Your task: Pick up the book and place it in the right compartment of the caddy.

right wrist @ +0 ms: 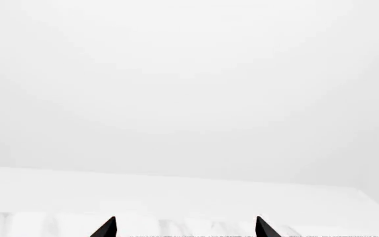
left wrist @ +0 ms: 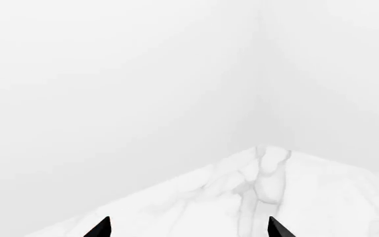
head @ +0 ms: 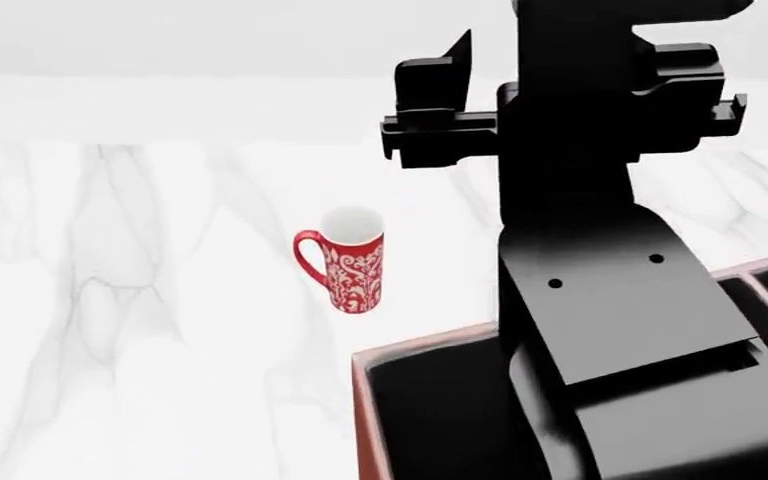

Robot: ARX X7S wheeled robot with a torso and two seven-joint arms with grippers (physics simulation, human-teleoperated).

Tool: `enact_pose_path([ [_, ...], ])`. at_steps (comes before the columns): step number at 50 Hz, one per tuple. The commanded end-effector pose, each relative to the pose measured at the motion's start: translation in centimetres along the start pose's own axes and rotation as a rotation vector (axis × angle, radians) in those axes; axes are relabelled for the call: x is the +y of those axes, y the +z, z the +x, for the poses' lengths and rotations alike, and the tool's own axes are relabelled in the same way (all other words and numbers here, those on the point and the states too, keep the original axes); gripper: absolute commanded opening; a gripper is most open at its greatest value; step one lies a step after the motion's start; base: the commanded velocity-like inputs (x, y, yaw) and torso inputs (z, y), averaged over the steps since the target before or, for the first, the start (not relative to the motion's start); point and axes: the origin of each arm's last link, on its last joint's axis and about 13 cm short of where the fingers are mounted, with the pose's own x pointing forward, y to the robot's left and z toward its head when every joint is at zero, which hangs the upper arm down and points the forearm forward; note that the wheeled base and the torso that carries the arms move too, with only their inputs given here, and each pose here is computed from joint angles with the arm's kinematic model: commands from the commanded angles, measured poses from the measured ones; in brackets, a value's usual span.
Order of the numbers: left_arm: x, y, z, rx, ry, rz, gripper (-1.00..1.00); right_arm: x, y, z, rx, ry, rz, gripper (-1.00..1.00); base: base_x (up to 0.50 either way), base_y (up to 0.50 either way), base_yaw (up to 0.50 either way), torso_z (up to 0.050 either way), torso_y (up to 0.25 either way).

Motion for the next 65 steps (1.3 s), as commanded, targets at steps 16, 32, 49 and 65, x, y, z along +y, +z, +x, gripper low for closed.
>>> enact_pose_path([
  [16,0.4,0.1,-0.2,-0.021,0.001,0.007,1.00,0.3,0.8,-0.6,-0.013,0.083,0.029,1.00,0.10,0.00,0.00,0.000,0.000],
  [32,0.4,0.0,-0.2,-0.020,0.002,0.008,1.00,1.4,2.6,-1.9,0.055,0.234,-0.108,1.00,0.03,0.00,0.00,0.000,0.000],
  [49,0.6,0.1,-0.3,-0.030,0.006,0.004,1.00,5.2,2.1,-9.8,0.100,1.188,-0.447,1.00,0.00,0.00,0.00,0.000,0.000],
  [65,0.5,-0.1,-0.3,-0.030,0.000,0.000,1.00,7.2,-2.7,-14.1,0.126,1.539,-0.675,1.00,0.00,0.00,0.00,0.000,0.000],
])
